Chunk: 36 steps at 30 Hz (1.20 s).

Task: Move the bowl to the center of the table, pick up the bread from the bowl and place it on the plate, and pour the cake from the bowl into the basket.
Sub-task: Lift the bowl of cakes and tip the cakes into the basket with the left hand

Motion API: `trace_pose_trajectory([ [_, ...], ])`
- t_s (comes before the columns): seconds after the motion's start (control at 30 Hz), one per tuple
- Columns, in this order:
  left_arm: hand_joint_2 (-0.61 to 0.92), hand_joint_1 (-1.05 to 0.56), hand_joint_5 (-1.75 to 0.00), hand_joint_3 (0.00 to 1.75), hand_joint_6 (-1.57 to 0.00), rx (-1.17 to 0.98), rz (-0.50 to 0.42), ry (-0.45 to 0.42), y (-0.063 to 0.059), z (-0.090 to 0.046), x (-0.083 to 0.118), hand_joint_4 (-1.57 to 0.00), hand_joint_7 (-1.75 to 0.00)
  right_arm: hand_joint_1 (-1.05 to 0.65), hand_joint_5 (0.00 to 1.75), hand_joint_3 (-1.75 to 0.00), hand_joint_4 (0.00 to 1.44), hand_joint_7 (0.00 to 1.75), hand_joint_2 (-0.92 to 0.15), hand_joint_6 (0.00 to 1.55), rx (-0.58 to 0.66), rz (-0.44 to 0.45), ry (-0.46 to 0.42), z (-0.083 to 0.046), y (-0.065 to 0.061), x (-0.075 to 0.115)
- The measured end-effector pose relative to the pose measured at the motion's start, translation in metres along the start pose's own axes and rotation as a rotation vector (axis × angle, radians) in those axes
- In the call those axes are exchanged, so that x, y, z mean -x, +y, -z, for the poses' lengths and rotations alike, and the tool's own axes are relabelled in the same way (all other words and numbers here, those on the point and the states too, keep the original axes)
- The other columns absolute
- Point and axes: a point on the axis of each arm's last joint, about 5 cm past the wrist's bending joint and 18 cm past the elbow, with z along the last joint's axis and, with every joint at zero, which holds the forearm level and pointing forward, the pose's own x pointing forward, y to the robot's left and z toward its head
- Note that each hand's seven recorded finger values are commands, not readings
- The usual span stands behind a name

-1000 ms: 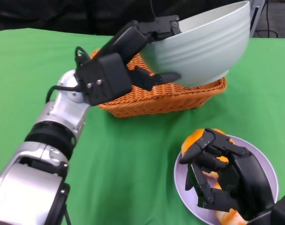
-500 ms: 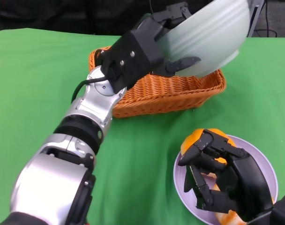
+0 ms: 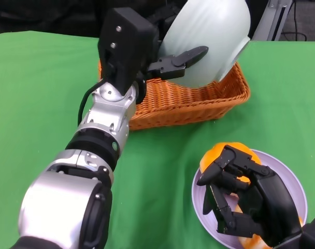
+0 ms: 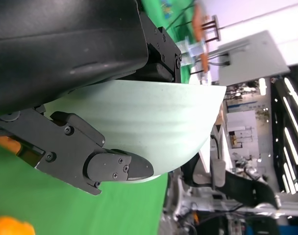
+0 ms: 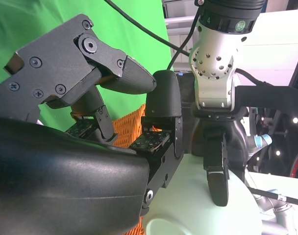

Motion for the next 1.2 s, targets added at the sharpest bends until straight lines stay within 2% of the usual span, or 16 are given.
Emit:
trace_pose_trajectory([
  [0.23, 0.92, -0.21, -1.75, 0.52, -0.48, 0.164, -0.012, 0.077, -0.0010, 0.0026, -0.0016, -0.58, -1.65, -0.22, 1.75, -1.18, 0.73, 1.55, -0.51, 0.66, 0.000, -0.001, 0.000, 0.0000, -0.0001, 0.0000],
  [0.43, 0.87, -0.15, -1.75, 0.56, -0.62, 0.319, -0.012, 0.117, 0.0000, -0.0001, -0.0045, -0.71, -1.65, -0.23, 1.75, -1.18, 0.74, 1.55, -0.51, 0.67, 0.000, 0.000, 0.000, 0.0000, -0.0001, 0.0001],
  [0.5, 0.71, -0.10, -1.75, 0.85, -0.66, 0.374, -0.021, 0.134, 0.0006, 0.0012, -0.0041, -0.73, -1.64, -0.23, 1.75, -1.18, 0.75, 1.55, -0.51, 0.67, 0.000, 0.000, 0.000, 0.0000, -0.0001, 0.0002],
  [0.57, 0.68, -0.09, -1.75, 0.95, -0.67, 0.433, -0.033, 0.151, 0.0016, 0.0024, -0.0037, -0.73, -1.63, -0.22, 1.75, -1.19, 0.75, 1.55, -0.51, 0.67, -0.001, -0.001, 0.000, 0.0000, -0.0002, 0.0002],
  [0.67, 0.68, -0.09, -1.75, 0.97, -0.67, 0.495, -0.042, 0.164, 0.0025, 0.0019, -0.0041, -0.73, -1.63, -0.22, 1.75, -1.19, 0.75, 1.56, -0.51, 0.67, -0.001, -0.001, 0.001, -0.0001, -0.0001, 0.0002],
  [0.8, 0.72, -0.11, -1.75, 0.93, -0.68, 0.538, -0.043, 0.162, 0.0027, -0.0022, -0.0063, -0.73, -1.61, -0.22, 1.75, -1.19, 0.74, 1.55, -0.51, 0.67, 0.001, -0.002, 0.001, -0.0001, -0.0003, 0.0003],
  [0.83, 0.78, -0.13, -1.75, 0.80, -0.71, 0.575, -0.046, 0.168, 0.0028, -0.0025, -0.0066, -0.75, -1.56, -0.22, 1.75, -1.19, 0.74, 1.55, -0.50, 0.67, 0.001, -0.002, 0.002, -0.0001, -0.0004, 0.0003],
  [0.93, 0.88, -0.14, -1.75, 0.62, -0.70, 0.764, -0.070, 0.213, 0.0035, -0.0030, -0.0073, -0.76, -1.55, -0.22, 1.75, -1.19, 0.74, 1.55, -0.50, 0.68, 0.000, -0.002, 0.001, -0.0001, -0.0004, 0.0003],
  [1.2, 0.92, -0.11, -1.75, 0.59, -0.66, 0.871, -0.074, 0.245, 0.0033, -0.0034, -0.0074, -0.76, -1.62, -0.23, 1.75, -1.19, 0.75, 1.55, -0.50, 0.68, 0.000, -0.002, 0.000, -0.0001, -0.0003, 0.0003],
])
